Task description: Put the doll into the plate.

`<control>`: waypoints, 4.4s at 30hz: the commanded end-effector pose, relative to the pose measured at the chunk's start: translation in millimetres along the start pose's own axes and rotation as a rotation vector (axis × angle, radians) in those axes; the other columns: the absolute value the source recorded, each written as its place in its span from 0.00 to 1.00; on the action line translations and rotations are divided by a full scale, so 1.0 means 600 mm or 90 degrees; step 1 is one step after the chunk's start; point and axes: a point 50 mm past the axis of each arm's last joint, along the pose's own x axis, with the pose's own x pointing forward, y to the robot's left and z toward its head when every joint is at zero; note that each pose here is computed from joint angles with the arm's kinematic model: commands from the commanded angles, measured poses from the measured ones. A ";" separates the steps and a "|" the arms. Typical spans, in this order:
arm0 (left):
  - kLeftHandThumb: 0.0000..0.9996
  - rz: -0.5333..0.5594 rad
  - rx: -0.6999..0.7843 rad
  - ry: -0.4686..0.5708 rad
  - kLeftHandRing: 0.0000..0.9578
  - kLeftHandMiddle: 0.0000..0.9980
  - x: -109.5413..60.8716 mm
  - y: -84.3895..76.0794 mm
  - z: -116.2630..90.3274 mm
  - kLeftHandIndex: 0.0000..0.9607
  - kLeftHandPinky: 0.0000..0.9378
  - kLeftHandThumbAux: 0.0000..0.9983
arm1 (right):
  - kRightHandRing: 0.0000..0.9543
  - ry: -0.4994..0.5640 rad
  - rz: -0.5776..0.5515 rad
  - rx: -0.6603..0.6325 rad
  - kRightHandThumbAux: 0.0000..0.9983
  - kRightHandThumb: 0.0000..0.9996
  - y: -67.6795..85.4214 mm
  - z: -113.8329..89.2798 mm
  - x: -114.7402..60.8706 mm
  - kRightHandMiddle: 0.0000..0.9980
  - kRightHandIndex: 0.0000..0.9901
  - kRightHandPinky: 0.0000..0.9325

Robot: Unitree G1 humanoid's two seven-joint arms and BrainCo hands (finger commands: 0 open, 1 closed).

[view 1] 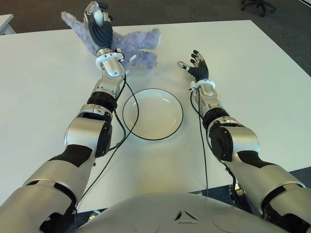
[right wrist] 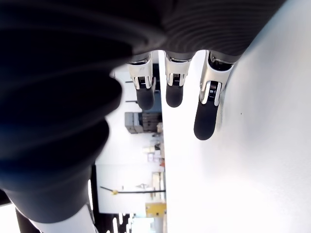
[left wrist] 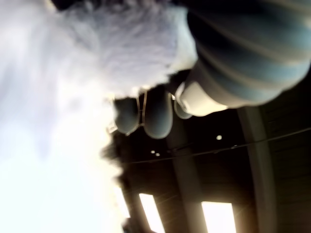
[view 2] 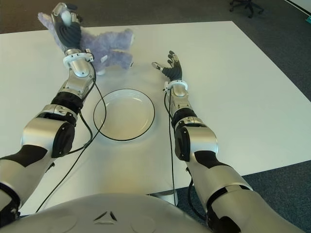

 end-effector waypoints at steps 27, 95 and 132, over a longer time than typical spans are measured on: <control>0.74 -0.075 -0.041 -0.043 0.94 0.92 -0.010 -0.012 0.027 0.46 0.94 0.69 | 0.00 0.105 -0.003 0.004 0.86 0.16 0.000 -0.070 -0.026 0.00 0.05 0.00; 0.75 -0.168 -0.070 -0.173 0.94 0.90 -0.030 -0.015 0.071 0.46 0.94 0.69 | 0.00 0.106 -0.005 0.011 0.86 0.19 0.000 -0.075 -0.029 0.00 0.05 0.00; 0.75 -0.144 -0.059 -0.232 0.91 0.88 -0.075 0.004 0.103 0.46 0.92 0.69 | 0.00 0.106 -0.008 0.011 0.86 0.20 0.000 -0.074 -0.028 0.00 0.05 0.00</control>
